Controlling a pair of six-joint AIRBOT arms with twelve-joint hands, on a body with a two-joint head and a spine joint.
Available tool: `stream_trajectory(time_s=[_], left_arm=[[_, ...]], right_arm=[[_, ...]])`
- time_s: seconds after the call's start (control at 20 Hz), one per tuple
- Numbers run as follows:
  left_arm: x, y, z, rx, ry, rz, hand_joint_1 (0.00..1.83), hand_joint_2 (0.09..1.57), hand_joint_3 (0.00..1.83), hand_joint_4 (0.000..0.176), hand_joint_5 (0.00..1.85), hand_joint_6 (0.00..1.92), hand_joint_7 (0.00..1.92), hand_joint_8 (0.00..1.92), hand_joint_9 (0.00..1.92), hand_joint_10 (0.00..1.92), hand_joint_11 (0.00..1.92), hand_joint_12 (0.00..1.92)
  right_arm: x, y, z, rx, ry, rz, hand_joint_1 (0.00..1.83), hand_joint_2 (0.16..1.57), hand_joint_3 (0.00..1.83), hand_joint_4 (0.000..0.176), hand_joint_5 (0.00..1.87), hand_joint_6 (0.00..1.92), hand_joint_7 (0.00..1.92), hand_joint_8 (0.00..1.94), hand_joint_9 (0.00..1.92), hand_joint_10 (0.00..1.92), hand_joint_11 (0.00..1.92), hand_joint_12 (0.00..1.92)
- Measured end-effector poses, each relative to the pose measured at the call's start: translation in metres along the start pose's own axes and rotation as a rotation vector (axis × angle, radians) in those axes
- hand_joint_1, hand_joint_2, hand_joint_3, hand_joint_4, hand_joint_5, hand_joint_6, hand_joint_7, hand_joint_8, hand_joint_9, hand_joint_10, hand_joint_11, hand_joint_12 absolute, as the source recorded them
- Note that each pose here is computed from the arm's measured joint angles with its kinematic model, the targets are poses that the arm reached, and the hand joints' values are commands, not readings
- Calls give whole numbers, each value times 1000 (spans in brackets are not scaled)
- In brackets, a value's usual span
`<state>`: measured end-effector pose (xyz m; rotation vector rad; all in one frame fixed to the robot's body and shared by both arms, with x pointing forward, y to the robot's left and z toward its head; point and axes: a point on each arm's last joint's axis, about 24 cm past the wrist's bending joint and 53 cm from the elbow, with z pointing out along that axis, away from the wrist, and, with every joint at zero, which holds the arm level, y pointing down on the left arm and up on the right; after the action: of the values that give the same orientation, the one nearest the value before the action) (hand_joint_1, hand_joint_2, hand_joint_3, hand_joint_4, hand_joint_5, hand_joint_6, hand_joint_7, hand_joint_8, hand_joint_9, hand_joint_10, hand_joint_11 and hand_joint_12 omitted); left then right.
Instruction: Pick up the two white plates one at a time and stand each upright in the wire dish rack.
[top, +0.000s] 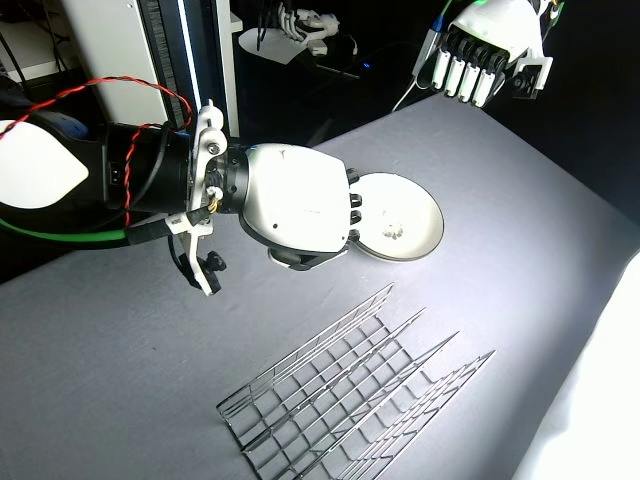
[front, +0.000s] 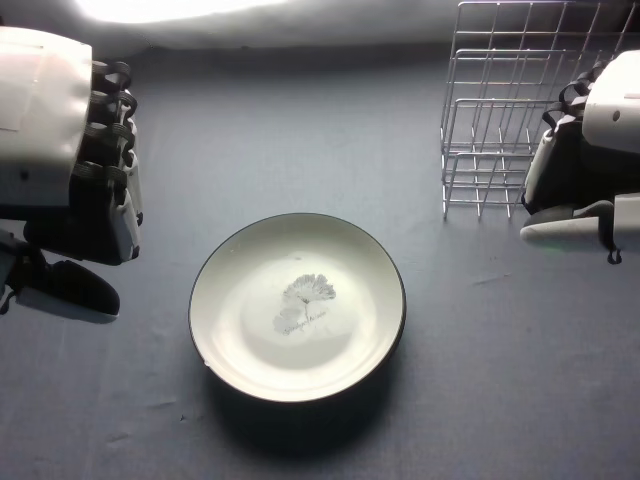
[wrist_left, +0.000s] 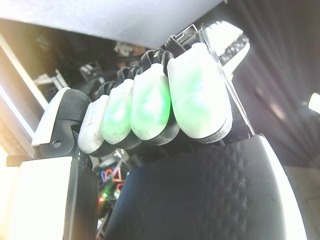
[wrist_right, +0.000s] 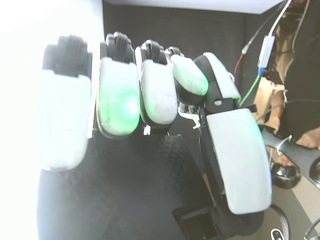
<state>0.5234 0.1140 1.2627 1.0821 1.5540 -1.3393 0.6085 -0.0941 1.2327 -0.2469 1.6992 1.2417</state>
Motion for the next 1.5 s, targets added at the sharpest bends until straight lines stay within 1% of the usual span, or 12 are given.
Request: stream_trajectory(time_s=[0.05, 0.1, 0.25, 0.4, 0.55, 0.7, 0.95, 1.05, 1.15, 1.3, 1.4, 1.5], left_arm=[[1, -3, 2, 11, 3, -2, 0, 939, 253, 0, 79, 29, 45, 17, 0, 22, 0, 0], [2, -4, 2, 16, 3, -5, 0, 1048, 26, 0, 108, 4, 63, 2, 24, 2, 13, 10], [13, -3, 3, 16, 40, -9, 0, 1065, 23, 0, 103, 4, 62, 0, 16, 0, 3, 5], [9, -4, 3, 19, 22, -11, 0, 1064, 18, 0, 108, 5, 58, 0, 12, 1, 3, 6], [25, -1, 7, 12, 91, 29, 0, 1071, 17, 0, 91, 0, 45, 0, 2, 0, 0, 0], [30, 1, 6, 5, 103, 20, 0, 1081, 18, 0, 56, 2, 36, 2, 0, 0, 0, 0], [43, 5, 11, 8, 146, 17, 0, 1082, 12, 0, 49, 0, 24, 0, 0, 0, 0, 0], [65, 15, 18, 22, 214, 13, 0, 1072, 6, 0, 37, 0, 8, 0, 0, 0, 0, 0], [76, 30, 15, 3, 239, 13, 0, 1077, 8, 0, 51, 6, 18, 4, 0, 0, 0, 0], [87, 45, 17, -1, 262, 28, 0, 1075, 6, 0, 61, 9, 23, 6, 0, 0, 0, 0], [92, 51, 21, 11, 272, 20, 0, 1069, 2, 0, 45, 1, 1, 0, 0, 0, 0, 0], [100, 61, 21, 0, 289, 7, 0, 1073, 4, 0, 40, 0, 0, 0, 0, 0, 0, 0]], right_arm=[[0, 0, 0, 0, 0, 0, 0, 1065, 112, 0, 0, 8, 0, 0, 0, 0, 0, 0], [0, 0, 0, 0, 2, -4, 0, 1112, 19, 0, 0, 0, 0, 0, 0, 0, 0, 0], [2, 0, 1, 0, 5, -4, 0, 1121, 17, 0, 0, 0, 0, 0, 0, 0, 0, 0], [0, 4, 1, -21, -1, -8, 0, 1119, 13, 0, 0, 0, 0, 0, 0, 0, 0, 0], [7, 0, 0, -65, 30, -64, 0, 1113, 7, 0, 0, 0, 0, 0, 0, 0, 0, 0], [10, -7, -7, -118, 48, -113, 0, 1118, 8, 0, 0, 0, 0, 0, 0, 0, 0, 0], [21, 11, -10, -256, 128, -284, 0, 1121, 7, 0, 0, 0, 0, 0, 0, 0, 0, 0], [26, 30, -11, -344, 160, -358, 0, 1119, 6, 0, 0, 0, 0, 0, 0, 0, 0, 0], [34, 33, -14, -369, 212, -438, 0, 1117, 4, 0, 0, 0, 0, 0, 0, 0, 0, 0], [33, 32, -13, -363, 224, -485, 0, 1135, 10, 0, 0, 0, 0, 0, 0, 0, 0, 0], [22, 33, -10, -353, 186, -457, 0, 1127, 5, 0, 0, 0, 0, 0, 0, 0, 0, 0], [23, 26, -9, -326, 195, -476, 0, 1124, 3, 0, 0, 0, 0, 0, 0, 0, 0, 0]])
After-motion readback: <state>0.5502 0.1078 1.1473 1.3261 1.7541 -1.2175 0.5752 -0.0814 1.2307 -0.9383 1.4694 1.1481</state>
